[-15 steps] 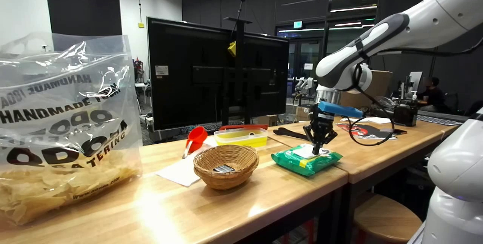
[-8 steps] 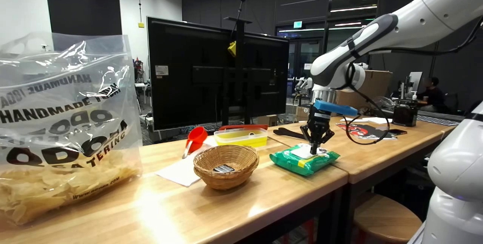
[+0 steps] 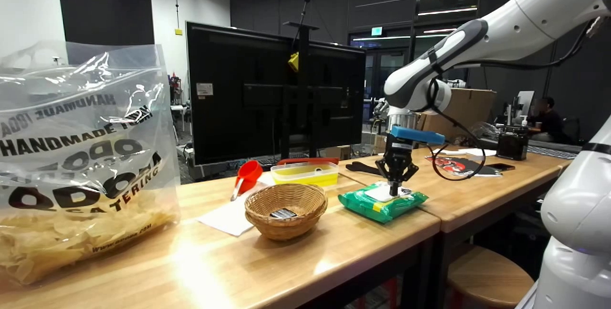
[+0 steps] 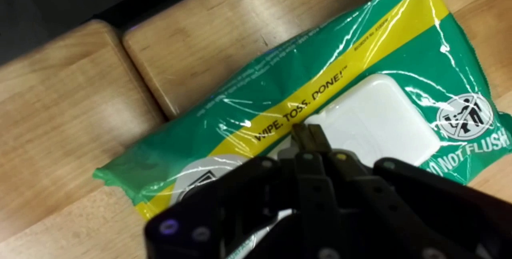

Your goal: Close the wipes

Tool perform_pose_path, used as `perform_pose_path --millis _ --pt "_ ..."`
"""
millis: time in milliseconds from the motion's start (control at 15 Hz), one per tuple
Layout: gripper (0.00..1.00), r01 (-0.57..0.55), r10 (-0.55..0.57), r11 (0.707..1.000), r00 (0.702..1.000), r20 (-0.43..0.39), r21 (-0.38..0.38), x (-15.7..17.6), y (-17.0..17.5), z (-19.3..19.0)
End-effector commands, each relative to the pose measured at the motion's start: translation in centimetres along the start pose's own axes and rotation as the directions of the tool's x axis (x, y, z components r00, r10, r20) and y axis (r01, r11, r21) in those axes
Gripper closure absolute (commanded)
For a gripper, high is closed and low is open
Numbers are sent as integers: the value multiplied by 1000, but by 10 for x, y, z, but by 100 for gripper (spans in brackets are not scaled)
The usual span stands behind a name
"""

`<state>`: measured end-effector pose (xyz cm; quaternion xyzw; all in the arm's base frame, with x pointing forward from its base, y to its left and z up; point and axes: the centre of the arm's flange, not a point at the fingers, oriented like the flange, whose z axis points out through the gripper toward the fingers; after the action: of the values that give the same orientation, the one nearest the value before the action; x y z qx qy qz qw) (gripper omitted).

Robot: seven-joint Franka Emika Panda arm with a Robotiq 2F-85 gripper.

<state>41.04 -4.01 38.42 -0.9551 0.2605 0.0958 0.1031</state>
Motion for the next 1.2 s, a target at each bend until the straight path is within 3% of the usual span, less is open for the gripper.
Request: perform_pose_path --millis 0,1133 --pt "100 1 0 1000 999 53 -19 10 -7 20" --pt "100 -9 14 999 987 159 -36 27 -10 38"
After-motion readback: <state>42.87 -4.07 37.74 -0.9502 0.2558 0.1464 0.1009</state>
